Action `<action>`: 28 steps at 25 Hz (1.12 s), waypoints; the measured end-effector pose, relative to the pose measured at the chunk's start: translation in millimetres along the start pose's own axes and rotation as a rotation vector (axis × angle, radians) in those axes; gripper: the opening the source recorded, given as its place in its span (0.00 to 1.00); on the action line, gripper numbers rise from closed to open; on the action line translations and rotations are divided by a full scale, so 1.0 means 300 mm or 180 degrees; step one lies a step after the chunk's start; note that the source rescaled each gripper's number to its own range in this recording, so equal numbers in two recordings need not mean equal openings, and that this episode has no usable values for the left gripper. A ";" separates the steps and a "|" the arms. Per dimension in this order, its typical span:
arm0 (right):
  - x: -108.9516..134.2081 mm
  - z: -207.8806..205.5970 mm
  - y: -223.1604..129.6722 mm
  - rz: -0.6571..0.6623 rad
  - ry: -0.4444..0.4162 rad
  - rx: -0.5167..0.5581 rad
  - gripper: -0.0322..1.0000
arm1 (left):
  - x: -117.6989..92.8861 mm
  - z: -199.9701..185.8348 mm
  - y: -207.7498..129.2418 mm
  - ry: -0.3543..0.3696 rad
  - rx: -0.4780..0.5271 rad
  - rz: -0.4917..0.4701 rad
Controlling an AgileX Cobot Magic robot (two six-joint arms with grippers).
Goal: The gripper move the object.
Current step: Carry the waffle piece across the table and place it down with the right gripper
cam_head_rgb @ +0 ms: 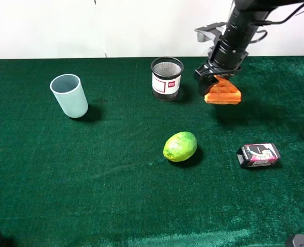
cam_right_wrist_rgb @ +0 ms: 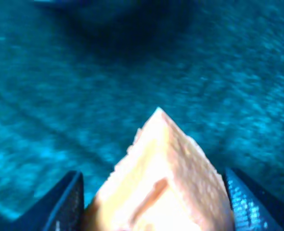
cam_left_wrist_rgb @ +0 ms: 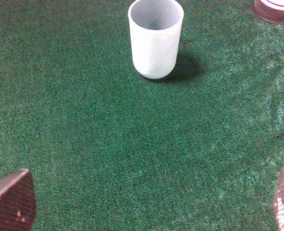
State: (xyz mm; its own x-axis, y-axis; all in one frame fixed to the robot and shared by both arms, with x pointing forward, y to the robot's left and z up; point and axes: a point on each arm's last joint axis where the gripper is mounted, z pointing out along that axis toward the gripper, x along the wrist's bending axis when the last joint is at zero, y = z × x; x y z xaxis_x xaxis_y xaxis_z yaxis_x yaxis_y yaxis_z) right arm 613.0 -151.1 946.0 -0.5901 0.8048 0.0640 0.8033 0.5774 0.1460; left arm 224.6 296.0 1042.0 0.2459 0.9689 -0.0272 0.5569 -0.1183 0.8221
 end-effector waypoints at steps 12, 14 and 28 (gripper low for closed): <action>0.265 -0.066 0.018 -0.0560 0.0091 0.0032 0.03 | 0.000 0.000 0.000 0.0000 0.0000 0.0000; 0.319 -0.069 0.019 -0.0687 0.0111 0.0030 0.03 | 0.000 0.000 0.000 0.0000 0.0000 0.0000; 0.616 -0.057 0.018 -0.1384 0.0190 -0.0235 0.03 | 0.000 0.000 0.000 0.0000 0.0000 0.0000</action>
State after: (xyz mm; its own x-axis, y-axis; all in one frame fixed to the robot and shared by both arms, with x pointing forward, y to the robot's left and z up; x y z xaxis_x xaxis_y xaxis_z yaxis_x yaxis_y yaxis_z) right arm 506.9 -1.8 975.6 -0.8772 0.4786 0.0376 0.4727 0.8473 0.2421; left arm 224.6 296.0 1042.0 0.2459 0.9689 -0.0272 0.5569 -0.1183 0.8221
